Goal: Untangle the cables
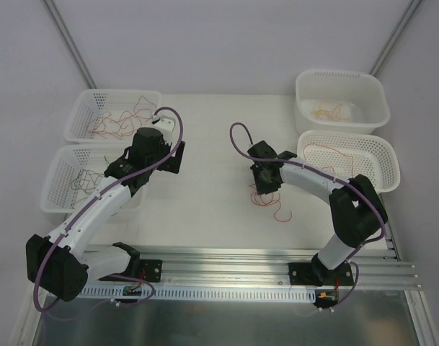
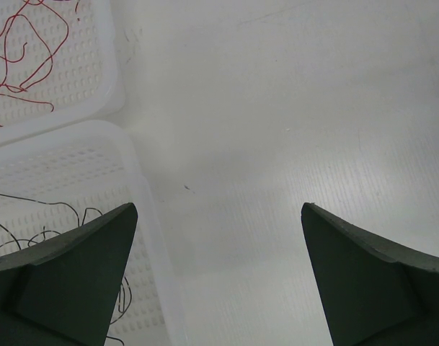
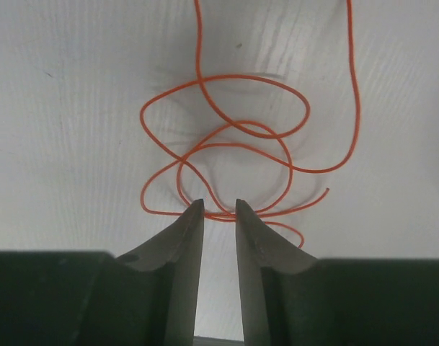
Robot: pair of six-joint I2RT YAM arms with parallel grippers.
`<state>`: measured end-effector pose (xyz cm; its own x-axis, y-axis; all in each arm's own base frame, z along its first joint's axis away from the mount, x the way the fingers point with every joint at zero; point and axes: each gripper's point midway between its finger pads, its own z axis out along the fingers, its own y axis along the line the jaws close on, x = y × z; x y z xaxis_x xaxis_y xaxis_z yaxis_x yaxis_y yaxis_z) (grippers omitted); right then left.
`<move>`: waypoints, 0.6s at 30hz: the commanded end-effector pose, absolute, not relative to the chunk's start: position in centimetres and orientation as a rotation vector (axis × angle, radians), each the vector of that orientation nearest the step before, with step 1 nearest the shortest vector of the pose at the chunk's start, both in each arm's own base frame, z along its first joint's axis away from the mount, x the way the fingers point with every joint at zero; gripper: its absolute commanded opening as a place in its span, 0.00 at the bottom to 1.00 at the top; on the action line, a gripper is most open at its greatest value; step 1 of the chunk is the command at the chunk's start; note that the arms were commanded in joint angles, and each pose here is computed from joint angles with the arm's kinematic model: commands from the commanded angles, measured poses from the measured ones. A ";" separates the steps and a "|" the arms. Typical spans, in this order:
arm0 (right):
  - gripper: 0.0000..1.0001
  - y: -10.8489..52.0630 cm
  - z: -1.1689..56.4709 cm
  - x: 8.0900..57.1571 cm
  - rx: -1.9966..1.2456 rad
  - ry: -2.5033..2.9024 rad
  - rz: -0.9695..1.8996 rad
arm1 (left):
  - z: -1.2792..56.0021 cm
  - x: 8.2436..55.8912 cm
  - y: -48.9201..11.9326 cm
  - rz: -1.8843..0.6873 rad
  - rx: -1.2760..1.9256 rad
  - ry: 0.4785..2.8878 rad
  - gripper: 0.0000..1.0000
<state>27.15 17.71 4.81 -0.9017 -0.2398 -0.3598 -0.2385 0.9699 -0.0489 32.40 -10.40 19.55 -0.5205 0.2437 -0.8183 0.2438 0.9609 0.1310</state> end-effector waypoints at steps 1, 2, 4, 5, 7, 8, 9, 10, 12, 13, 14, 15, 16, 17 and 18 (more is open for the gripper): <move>0.28 19.6 5.3 27.4 -0.293 2.734 0.142 | 19.6 32.7 -10.1 0.008 0.335 2.122 0.99; 0.33 20.0 5.5 27.2 -0.288 2.731 0.170 | 19.6 32.7 -10.1 0.010 0.339 2.123 0.99; 0.46 20.4 5.7 27.1 -0.279 2.724 0.208 | 19.5 32.7 -10.1 0.009 0.338 2.124 0.99; 0.49 20.7 5.9 27.0 -0.279 2.720 0.230 | 19.6 32.7 -10.1 0.009 0.337 2.123 0.99; 0.59 21.0 6.0 27.0 -0.291 2.709 0.243 | 19.5 32.7 -10.1 0.010 0.339 2.123 0.99; 0.62 21.0 5.8 26.9 -0.298 2.709 0.236 | 19.6 32.7 -10.1 0.010 0.339 2.123 0.99; 0.65 21.1 5.6 26.8 -0.309 2.716 0.228 | 19.5 32.8 -10.1 0.009 0.340 2.124 0.99; 0.67 21.2 5.3 26.7 -0.317 2.723 0.216 | 19.5 32.8 -10.1 0.009 0.338 2.123 0.99; 0.69 21.3 4.7 26.7 -0.328 2.736 0.197 | 19.5 32.7 -10.2 0.005 0.342 2.124 0.99; 0.70 21.4 4.5 26.8 -0.332 2.734 0.198 | 19.4 32.7 -10.2 0.002 0.343 2.128 0.99; 0.70 21.7 4.4 26.8 -0.341 2.734 0.201 | 19.3 32.7 -10.2 0.003 0.343 2.129 0.99; 0.70 21.9 4.2 26.8 -0.346 2.737 0.199 | 19.3 32.7 -10.2 0.001 0.344 2.129 0.99; 0.70 22.1 4.1 27.0 -0.350 2.737 0.199 | 19.3 32.8 -10.3 0.001 0.344 2.129 0.99; 0.70 22.1 3.9 27.0 -0.358 2.739 0.188 | 19.3 32.7 -10.2 0.000 0.344 2.129 0.99; 0.70 22.1 3.8 27.0 -0.364 2.742 0.180 | 19.2 32.7 -10.3 0.000 0.346 2.132 0.99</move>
